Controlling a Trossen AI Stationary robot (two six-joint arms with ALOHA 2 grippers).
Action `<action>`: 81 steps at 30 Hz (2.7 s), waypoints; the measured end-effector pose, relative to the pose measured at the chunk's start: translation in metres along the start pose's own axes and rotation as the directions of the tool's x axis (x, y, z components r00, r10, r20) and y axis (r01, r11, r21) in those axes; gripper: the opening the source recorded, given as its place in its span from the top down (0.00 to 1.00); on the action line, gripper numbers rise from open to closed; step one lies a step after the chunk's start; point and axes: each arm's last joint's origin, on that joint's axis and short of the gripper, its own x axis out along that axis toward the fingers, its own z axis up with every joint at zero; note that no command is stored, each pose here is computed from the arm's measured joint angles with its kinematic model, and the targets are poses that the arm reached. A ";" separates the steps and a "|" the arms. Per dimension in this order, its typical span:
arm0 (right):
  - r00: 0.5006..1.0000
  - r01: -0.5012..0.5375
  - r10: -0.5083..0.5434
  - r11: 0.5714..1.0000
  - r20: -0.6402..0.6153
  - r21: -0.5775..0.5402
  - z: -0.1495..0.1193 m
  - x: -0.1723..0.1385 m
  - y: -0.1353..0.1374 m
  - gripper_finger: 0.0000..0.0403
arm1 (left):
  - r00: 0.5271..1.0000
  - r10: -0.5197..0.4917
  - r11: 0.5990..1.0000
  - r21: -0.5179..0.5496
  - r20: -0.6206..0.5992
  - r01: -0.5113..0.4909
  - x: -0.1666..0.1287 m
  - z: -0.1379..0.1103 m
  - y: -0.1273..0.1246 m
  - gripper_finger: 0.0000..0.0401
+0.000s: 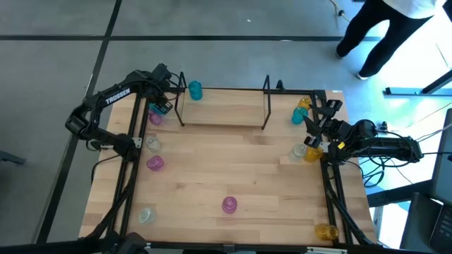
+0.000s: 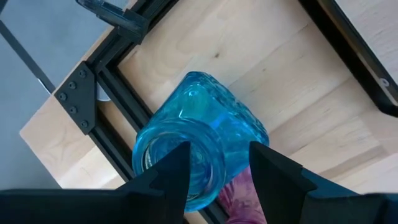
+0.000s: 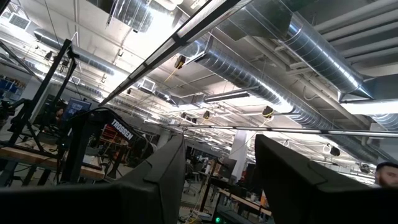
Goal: Sort vases onto shelf
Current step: Put the left blue vase on the shelf aligned with the other blue vase
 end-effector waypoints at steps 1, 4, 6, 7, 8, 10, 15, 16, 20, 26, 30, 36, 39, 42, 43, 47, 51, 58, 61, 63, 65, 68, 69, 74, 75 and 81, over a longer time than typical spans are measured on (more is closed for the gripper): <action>1.000 0.000 0.000 1.000 0.000 0.000 0.000 0.000 0.000 0.55 | 1.000 0.000 1.000 0.003 -0.002 0.000 0.000 0.000 0.000 0.61; 1.000 0.000 0.000 1.000 0.000 0.000 0.000 0.000 0.000 0.55 | 1.000 0.000 1.000 0.004 -0.003 0.000 0.000 0.000 0.000 0.62; 1.000 0.000 0.000 1.000 0.000 0.000 0.000 0.000 0.000 0.55 | 1.000 0.000 1.000 0.005 -0.003 0.000 0.000 0.000 0.000 0.64; 1.000 0.000 0.000 1.000 0.000 0.000 0.000 0.000 0.000 0.55 | 1.000 0.000 1.000 0.006 -0.004 0.000 0.000 0.000 0.000 0.66; 1.000 0.000 0.000 1.000 0.000 0.000 0.000 0.000 0.000 0.55 | 1.000 0.000 1.000 0.006 -0.004 0.000 0.000 0.000 0.000 0.68; 1.000 0.000 0.000 1.000 0.000 0.000 0.000 0.000 0.000 0.55 | 1.000 0.001 1.000 0.009 -0.005 -0.001 0.000 0.000 0.000 0.74; 1.000 0.000 0.000 1.000 0.000 0.000 0.000 0.000 0.000 0.55 | 1.000 0.007 0.999 0.032 -0.007 -0.007 0.000 -0.001 0.000 0.86; 1.000 0.000 0.000 1.000 0.000 0.000 0.000 0.000 0.000 0.55 | 1.000 0.012 0.999 0.033 -0.008 -0.012 0.000 -0.001 0.000 0.88; 1.000 0.000 0.000 1.000 0.000 0.000 0.000 0.000 0.000 0.55 | 1.000 0.026 0.999 0.040 -0.008 -0.026 0.000 -0.001 0.001 0.92; 1.000 0.000 0.000 1.000 0.000 0.000 0.000 0.000 0.000 0.55 | 0.999 0.032 0.998 0.051 -0.007 -0.032 0.000 -0.001 0.001 0.91; 1.000 0.000 0.000 1.000 0.001 0.000 0.000 0.000 0.000 0.55 | 1.000 0.031 0.998 0.049 -0.003 -0.031 -0.002 0.000 0.001 0.92; 1.000 0.000 0.000 1.000 0.001 0.000 0.000 0.000 0.000 0.55 | 0.999 0.035 0.999 0.026 0.013 -0.035 -0.021 0.006 0.007 0.92; 1.000 0.000 0.000 1.000 0.001 0.000 0.000 0.000 0.000 0.55 | 0.999 0.043 0.999 0.026 0.026 -0.044 -0.033 0.009 0.007 0.92; 1.000 0.000 0.000 1.000 0.001 0.000 0.000 0.000 0.000 0.55 | 0.997 0.064 0.997 0.028 0.030 -0.065 -0.047 0.011 0.008 0.92; 1.000 0.000 0.000 1.000 0.001 0.000 0.000 0.000 0.000 0.55 | 0.997 0.069 0.997 0.026 0.033 -0.070 -0.052 0.012 0.008 0.92; 1.000 0.000 0.000 1.000 0.001 0.000 0.000 0.000 0.000 0.55 | 0.994 0.086 0.996 0.028 0.062 -0.088 -0.077 0.015 0.008 0.91; 1.000 0.000 0.000 1.000 0.001 0.000 0.000 0.000 0.000 0.55 | 0.986 0.115 0.993 0.017 0.119 -0.118 -0.107 0.018 0.009 0.91; 1.000 0.000 0.000 1.000 0.001 0.000 0.000 0.000 0.000 0.55 | 0.963 0.114 0.993 0.000 0.246 -0.117 -0.155 0.020 0.014 0.91; 1.000 0.000 0.000 1.000 0.001 0.000 0.000 0.000 0.000 0.55 | 0.946 0.102 0.994 0.002 0.309 -0.108 -0.174 0.019 0.012 0.91; 1.000 0.000 0.000 1.000 0.001 0.000 0.000 0.000 0.000 0.55 | 0.935 0.092 0.995 0.000 0.343 -0.098 -0.185 0.018 0.010 0.91; 1.000 0.002 -0.002 1.000 0.003 0.000 0.000 0.000 0.000 0.55 | 0.923 0.081 0.996 0.003 0.376 -0.088 -0.194 0.017 0.008 0.91; 1.000 0.003 -0.003 1.000 0.005 0.001 0.001 0.000 0.000 0.55 | 0.905 0.060 0.997 0.025 0.422 -0.078 -0.204 0.017 0.001 0.90; 1.000 0.003 -0.003 1.000 0.005 0.001 0.001 0.000 0.000 0.55 | 0.900 0.048 0.997 0.039 0.434 -0.072 -0.206 0.017 -0.002 0.90; 1.000 0.003 -0.003 1.000 0.006 0.001 0.001 0.000 0.000 0.55 | 0.877 -0.007 0.995 0.088 0.480 -0.040 -0.210 0.022 -0.021 0.90; 1.000 0.003 -0.003 1.000 0.006 0.001 0.001 0.000 0.000 0.55 | 0.872 -0.017 0.994 0.100 0.488 -0.037 -0.210 0.024 -0.025 0.90; 1.000 0.003 -0.003 1.000 0.006 0.001 0.001 0.000 0.000 0.55 | 0.853 -0.093 0.979 0.204 0.514 -0.016 -0.204 0.044 -0.061 0.90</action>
